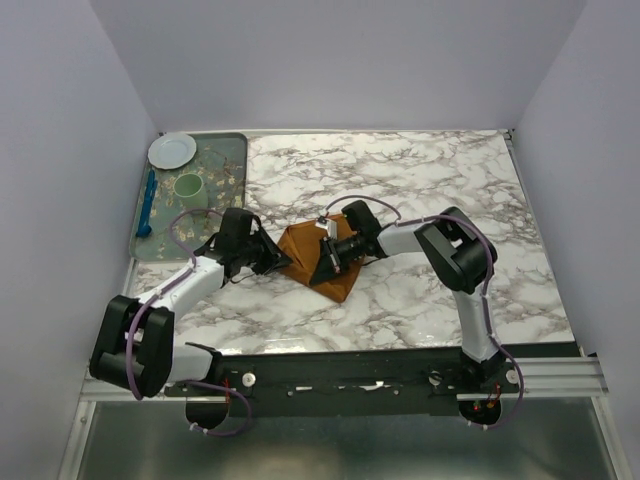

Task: Fold the napkin, place the utensils inside, and roll it up
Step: Roll the napkin with the utensil

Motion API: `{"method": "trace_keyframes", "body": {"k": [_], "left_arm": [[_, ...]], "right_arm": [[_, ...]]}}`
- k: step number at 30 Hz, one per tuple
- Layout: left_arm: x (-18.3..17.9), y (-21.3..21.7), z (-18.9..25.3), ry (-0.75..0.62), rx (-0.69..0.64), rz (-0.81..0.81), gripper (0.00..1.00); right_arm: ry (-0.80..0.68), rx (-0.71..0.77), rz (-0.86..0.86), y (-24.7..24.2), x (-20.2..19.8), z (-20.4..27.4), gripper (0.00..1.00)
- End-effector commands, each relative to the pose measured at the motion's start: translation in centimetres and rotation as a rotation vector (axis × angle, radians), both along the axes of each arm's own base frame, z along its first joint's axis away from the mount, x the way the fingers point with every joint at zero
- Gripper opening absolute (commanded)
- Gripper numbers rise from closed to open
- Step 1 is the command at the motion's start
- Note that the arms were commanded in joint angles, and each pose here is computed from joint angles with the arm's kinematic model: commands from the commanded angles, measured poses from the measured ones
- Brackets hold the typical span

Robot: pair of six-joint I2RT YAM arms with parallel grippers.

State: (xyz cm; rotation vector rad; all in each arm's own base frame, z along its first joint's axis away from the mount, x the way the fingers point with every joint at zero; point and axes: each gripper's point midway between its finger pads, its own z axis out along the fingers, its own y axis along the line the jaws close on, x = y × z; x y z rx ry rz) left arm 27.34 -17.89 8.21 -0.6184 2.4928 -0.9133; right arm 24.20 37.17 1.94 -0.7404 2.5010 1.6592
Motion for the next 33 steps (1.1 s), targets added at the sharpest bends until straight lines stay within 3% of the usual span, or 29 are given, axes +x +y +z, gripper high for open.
{"method": "trace_keyframes", "body": {"k": [1,3,6,13,19,29,33], "left_arm": [[0.4,-2.5,-0.1,-0.030,-0.097,-0.052,0.17],[-0.1,-2.7,-1.0,0.005,-0.111,-0.049,0.09],[0.1,-2.8,-1.8,0.005,-0.126,-0.035,0.05],[1.4,-2.3,-3.2,-0.030,-0.103,0.021,0.02],[0.8,-1.5,-6.1,0.031,-0.054,0.060,0.01],[-0.4,-0.5,-9.7,0.129,0.012,0.071,0.00],[-0.8,-0.4,-10.3,0.148,0.023,0.062,0.00]], "right_arm": [[0.142,-0.127,-0.035,-2.1,-1.1,-4.1,0.01],[0.169,-0.142,-0.039,-2.3,-1.2,-4.2,0.01],[0.174,-0.136,-0.036,-2.3,-1.0,-4.0,0.01],[0.189,-0.143,-0.021,-2.5,-1.2,-4.2,0.01],[0.166,-0.167,-0.009,-2.6,-0.9,-3.7,0.10],[-0.019,-0.370,-0.015,-4.7,1.5,-0.4,0.40],[-0.189,-0.472,-0.024,-6.0,4.0,3.1,0.51]]}}
